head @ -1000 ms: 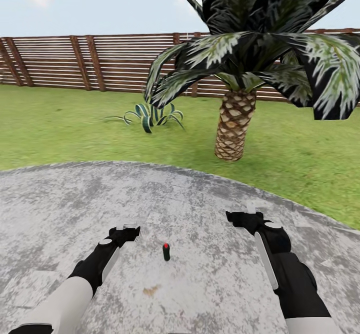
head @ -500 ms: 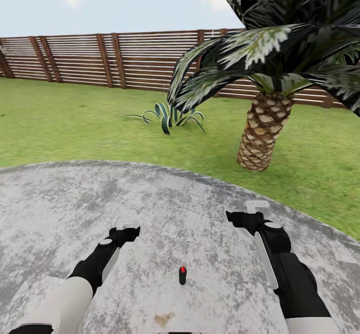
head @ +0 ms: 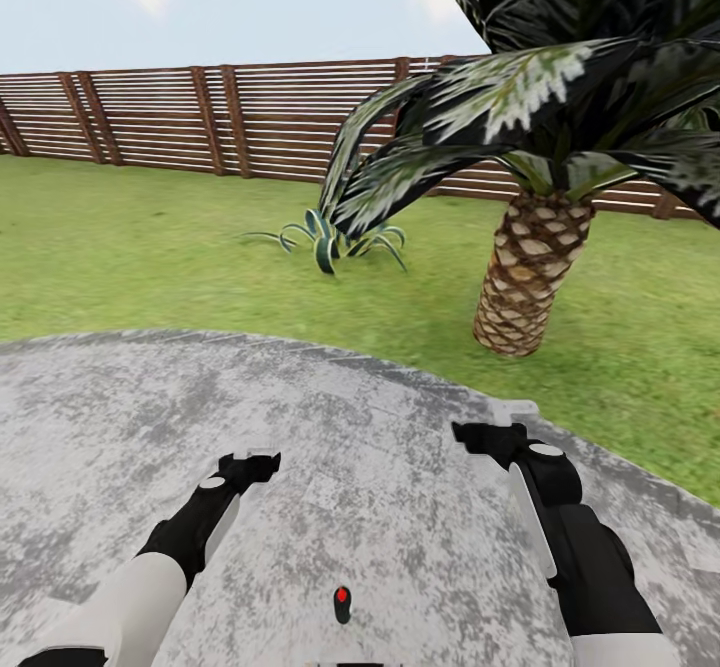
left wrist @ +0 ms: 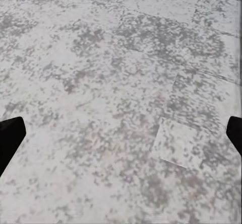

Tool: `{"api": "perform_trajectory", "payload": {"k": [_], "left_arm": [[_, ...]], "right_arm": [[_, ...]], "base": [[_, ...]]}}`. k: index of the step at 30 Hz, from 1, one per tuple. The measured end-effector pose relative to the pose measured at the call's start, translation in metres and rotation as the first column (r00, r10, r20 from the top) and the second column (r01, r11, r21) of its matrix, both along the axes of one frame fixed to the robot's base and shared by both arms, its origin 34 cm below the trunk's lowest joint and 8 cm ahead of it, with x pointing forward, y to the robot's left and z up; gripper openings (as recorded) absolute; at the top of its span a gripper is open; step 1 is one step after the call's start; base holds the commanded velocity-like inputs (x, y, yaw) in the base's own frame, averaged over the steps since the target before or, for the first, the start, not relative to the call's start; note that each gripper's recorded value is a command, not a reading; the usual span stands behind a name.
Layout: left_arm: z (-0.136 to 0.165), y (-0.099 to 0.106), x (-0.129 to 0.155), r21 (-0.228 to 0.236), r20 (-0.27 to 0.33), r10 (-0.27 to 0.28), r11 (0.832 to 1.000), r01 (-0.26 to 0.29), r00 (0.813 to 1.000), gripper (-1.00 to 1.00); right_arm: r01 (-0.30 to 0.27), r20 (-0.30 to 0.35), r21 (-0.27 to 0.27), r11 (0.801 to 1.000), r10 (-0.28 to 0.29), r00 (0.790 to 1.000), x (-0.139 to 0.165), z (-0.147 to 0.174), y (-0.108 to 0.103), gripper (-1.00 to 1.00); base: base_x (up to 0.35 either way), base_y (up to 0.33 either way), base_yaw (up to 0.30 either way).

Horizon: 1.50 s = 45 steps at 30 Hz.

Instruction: Pick up the pesticide atomizer in the garden and spray insectifuge to fully cover both potted plants in the garden.

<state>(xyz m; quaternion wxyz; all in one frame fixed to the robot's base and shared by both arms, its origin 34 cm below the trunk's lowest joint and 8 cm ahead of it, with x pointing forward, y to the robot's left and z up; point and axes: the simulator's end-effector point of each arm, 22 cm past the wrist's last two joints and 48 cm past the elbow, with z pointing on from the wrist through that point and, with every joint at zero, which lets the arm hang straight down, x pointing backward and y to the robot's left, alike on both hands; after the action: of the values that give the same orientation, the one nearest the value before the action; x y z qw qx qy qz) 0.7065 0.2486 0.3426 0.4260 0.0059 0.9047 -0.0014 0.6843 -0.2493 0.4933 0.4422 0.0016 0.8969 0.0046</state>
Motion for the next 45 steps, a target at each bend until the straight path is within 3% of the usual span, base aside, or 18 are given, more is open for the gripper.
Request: {"api": "perform_trajectory", "payload": {"k": [10,28,38,45], "left_arm": [[-0.0013,0.0008,-0.0003,0.002,-0.002,0.001,1.000,-0.001,1.000,1.00],[-0.0073,0.0009,-0.0017,0.002,-0.011,0.002,1.000,-0.001,1.000,1.00],[-0.0076,0.0009,-0.0018,0.001,-0.012,0.003,1.000,-0.003,1.000,1.00],[-0.0070,0.0010,-0.0013,0.002,-0.010,0.002,1.000,-0.002,1.000,1.00]], "right_arm": [[0.000,-0.002,0.000,1.000,0.000,1.000,0.0001,-0.0014,0.0000,1.00],[0.000,-0.013,0.000,1.000,0.000,1.000,-0.0002,-0.0078,0.0000,1.00],[0.000,-0.013,-0.001,1.000,0.000,1.000,-0.0003,-0.0079,-0.0001,1.00],[0.000,-0.013,-0.001,1.000,0.000,1.000,-0.0002,-0.0079,0.0000,1.00]], "base": [[0.030,-0.253,0.045],[0.008,-0.022,0.200],[0.014,-0.251,0.007],[0.031,-0.320,0.211]]}}
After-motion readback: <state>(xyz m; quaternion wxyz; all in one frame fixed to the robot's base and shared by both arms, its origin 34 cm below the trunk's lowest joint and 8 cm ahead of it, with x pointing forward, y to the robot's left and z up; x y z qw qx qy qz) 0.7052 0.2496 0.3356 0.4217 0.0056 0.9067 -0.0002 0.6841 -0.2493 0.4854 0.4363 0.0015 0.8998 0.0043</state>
